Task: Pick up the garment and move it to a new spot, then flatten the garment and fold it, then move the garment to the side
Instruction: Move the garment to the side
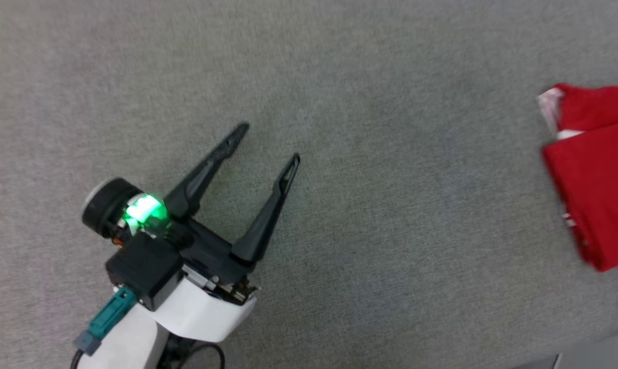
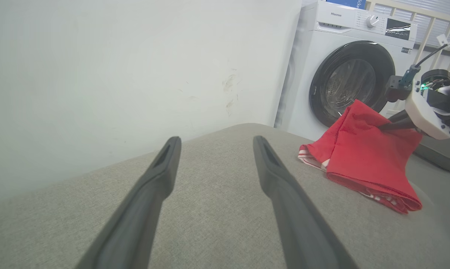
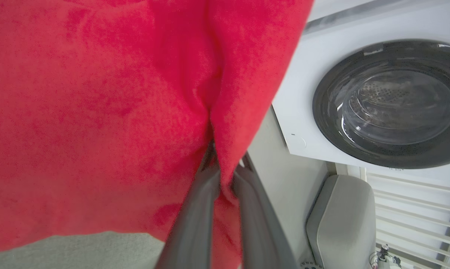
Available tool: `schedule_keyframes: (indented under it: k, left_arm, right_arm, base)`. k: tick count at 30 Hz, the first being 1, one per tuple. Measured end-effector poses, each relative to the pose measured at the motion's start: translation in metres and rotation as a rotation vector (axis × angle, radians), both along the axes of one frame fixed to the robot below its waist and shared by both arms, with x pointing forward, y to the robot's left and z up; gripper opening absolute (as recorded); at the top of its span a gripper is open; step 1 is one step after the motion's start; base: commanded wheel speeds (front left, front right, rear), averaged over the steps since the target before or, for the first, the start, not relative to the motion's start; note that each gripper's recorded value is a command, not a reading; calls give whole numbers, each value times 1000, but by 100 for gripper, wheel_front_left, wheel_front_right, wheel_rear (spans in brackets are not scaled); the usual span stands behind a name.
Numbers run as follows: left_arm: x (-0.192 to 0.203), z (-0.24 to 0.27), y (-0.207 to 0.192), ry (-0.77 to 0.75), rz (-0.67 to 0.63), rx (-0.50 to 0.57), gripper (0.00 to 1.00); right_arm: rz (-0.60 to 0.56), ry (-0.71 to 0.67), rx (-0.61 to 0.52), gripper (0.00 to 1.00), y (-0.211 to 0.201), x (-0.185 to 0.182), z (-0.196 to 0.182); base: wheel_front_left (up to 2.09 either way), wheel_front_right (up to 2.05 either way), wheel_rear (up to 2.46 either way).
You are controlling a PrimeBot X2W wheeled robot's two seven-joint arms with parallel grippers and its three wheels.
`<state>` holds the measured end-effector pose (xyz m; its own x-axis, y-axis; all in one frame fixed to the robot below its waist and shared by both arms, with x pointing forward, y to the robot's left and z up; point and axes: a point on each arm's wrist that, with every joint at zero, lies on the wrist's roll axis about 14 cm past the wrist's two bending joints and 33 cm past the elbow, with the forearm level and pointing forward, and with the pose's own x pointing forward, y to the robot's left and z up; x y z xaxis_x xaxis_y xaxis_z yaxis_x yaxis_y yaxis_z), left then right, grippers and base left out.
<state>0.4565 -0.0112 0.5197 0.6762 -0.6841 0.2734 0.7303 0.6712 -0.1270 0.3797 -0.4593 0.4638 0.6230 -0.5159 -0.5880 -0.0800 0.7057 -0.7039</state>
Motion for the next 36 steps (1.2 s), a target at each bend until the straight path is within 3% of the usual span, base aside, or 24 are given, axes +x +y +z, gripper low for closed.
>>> schedule_keyframes:
  k: [10,16,22,23,24,30,36]
  left_arm:
    - [31,-13,16,-12,37,0,100]
    - [33,-22,26,9,59,23,100]
    - [28,-19,27,8,66,31,100]
    - [27,-18,27,8,70,31,100]
    - [26,-17,28,10,75,31,100]
    - [14,-3,35,0,113,24,100]
    - [0,15,52,1,194,17,100]
  right_arm:
    - [-110,-9,-33,0,-44,20,-38]
    - [-145,9,-12,0,-43,23,-63]
    - [-174,-9,-3,0,-42,19,-61]
    - [-178,-17,-3,40,-41,19,-58]
    - [-184,-31,-3,100,-42,19,-54]
    - [-153,-174,-38,100,-36,30,-5]
    - [-70,-366,25,100,1,43,44]
  base:
    - [0,0,0]
    - [0,0,0]
    - [0,0,0]
    - [0,0,0]
    - [0,0,0]
    - [0,0,0]
    - [0,0,0]
